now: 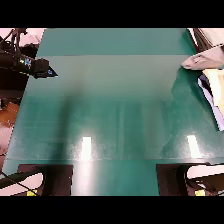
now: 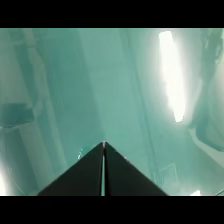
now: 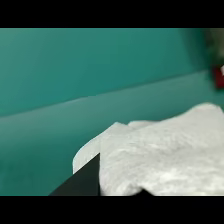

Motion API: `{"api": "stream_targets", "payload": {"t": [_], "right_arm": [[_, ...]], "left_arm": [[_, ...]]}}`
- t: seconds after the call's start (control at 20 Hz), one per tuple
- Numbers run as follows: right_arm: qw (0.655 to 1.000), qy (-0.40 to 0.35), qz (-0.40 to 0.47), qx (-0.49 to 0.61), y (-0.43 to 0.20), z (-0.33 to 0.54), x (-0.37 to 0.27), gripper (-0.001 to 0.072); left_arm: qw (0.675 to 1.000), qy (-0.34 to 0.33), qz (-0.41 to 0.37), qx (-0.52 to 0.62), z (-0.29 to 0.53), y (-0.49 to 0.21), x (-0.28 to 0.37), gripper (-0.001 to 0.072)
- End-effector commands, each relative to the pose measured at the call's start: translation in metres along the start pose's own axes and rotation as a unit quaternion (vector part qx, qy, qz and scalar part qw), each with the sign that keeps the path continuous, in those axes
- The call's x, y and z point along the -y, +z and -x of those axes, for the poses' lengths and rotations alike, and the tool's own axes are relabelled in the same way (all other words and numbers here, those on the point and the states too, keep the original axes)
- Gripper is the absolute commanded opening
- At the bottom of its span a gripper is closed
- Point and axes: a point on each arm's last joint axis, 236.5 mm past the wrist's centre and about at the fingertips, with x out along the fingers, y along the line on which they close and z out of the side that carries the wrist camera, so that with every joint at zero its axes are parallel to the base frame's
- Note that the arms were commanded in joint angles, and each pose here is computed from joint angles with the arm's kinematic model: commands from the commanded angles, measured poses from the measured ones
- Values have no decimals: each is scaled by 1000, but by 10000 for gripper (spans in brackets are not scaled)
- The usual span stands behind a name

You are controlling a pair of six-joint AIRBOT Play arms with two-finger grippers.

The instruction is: Fold the shirts.

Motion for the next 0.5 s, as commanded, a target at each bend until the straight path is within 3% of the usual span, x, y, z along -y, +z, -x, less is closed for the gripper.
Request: {"api": "stream_targets", "payload": {"t": [0.0,0.25,0.45], "right_arm": [[993,-57,57,81,47,11,30,15],[979,-62,112,161,123,25,22,15],[959,-107,136,225,164,66,36,15]], "left_arm": [[1000,-7,-6,-7,-3,-3,8,22],[999,-13,-3,-34,-2,-15,11,22],[999,-17,-2,-51,-2,-23,13,22]]}}
